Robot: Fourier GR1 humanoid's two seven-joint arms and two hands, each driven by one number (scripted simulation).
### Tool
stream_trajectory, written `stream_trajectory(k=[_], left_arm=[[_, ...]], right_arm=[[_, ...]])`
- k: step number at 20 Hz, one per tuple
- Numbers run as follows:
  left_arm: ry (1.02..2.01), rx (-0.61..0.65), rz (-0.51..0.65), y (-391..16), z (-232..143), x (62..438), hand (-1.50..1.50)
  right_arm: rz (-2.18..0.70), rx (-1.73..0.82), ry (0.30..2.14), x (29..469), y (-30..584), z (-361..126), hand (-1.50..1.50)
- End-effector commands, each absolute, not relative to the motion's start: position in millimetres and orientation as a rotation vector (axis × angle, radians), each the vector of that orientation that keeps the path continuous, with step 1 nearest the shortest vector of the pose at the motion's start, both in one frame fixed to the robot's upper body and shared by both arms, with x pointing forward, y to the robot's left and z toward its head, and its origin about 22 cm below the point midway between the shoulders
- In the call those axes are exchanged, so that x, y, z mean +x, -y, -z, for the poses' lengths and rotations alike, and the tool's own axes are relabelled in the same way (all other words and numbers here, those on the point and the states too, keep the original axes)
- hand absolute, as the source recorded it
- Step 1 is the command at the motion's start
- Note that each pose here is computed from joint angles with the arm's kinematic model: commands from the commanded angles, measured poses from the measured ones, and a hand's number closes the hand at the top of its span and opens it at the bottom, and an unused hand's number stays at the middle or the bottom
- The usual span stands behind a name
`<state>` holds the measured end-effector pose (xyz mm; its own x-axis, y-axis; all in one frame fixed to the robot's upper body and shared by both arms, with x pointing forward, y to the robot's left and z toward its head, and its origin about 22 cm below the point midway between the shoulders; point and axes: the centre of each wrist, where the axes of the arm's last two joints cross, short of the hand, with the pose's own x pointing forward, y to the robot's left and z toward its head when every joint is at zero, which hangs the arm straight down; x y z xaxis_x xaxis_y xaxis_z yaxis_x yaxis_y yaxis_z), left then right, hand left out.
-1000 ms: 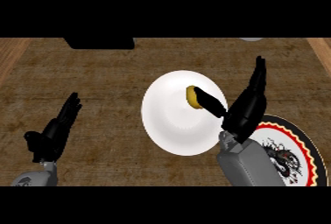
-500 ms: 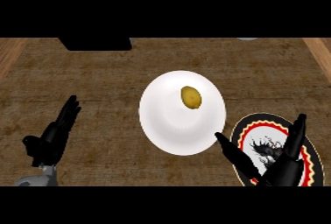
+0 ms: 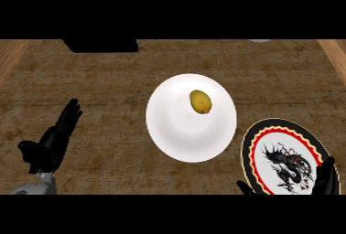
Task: Pick the lemon from the plate and place it in the plate
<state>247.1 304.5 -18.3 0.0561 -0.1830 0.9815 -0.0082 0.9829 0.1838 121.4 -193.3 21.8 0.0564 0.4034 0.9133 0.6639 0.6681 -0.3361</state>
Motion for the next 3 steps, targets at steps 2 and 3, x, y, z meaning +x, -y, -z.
stream_trajectory(k=[2, 3], left_arm=[[1.52, 0.15, 0.138, -290, 20, 239, 0.0], [1.503, 0.155, 0.136, -295, 26, 249, 0.0]], right_arm=[[0.313, -0.952, 1.553, 113, 196, 2, -1.5], [0.309, -0.991, 1.551, 104, 206, 0, -1.5]])
